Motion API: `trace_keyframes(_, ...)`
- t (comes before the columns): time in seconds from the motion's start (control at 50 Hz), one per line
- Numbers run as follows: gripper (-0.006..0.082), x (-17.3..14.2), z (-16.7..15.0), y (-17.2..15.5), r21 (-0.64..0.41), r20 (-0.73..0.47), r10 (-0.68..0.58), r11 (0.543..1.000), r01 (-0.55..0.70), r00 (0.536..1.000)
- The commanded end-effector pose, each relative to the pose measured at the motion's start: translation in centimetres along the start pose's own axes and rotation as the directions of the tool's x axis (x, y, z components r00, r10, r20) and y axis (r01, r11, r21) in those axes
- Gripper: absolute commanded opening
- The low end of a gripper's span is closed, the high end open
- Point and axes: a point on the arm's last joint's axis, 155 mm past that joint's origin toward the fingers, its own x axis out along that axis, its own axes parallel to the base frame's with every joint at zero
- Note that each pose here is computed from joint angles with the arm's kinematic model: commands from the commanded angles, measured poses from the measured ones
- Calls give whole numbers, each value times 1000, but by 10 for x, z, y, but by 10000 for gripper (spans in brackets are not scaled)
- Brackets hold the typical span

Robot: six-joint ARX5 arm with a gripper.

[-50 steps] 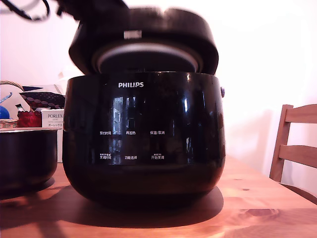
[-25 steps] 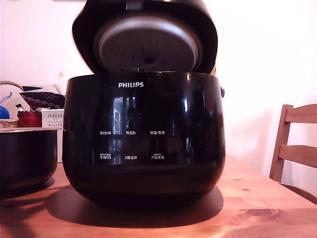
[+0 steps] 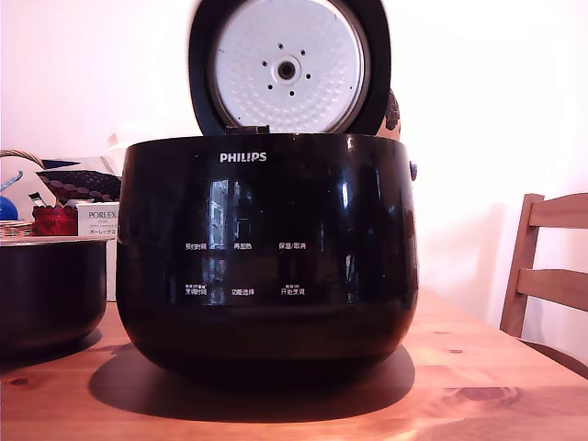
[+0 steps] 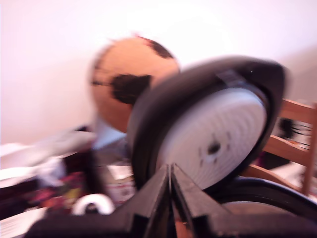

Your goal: Open the rice cooker by pressing the large metal button on the top of its lid with medium force

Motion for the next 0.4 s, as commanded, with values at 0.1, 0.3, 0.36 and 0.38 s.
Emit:
trace_keyframes(0.1, -24, -8, -19, 21, 3, -51, 81, 997, -81, 995)
trace_keyframes(0.3, -24, -16, -12, 36, 3, -30, 131, 991, -131, 991)
trace_keyframes(0.36, -24, -16, -12, 38, 4, -27, 137, 991, -137, 990)
trace_keyframes(0.38, -24, -17, -12, 39, 4, -26, 139, 990, -139, 990)
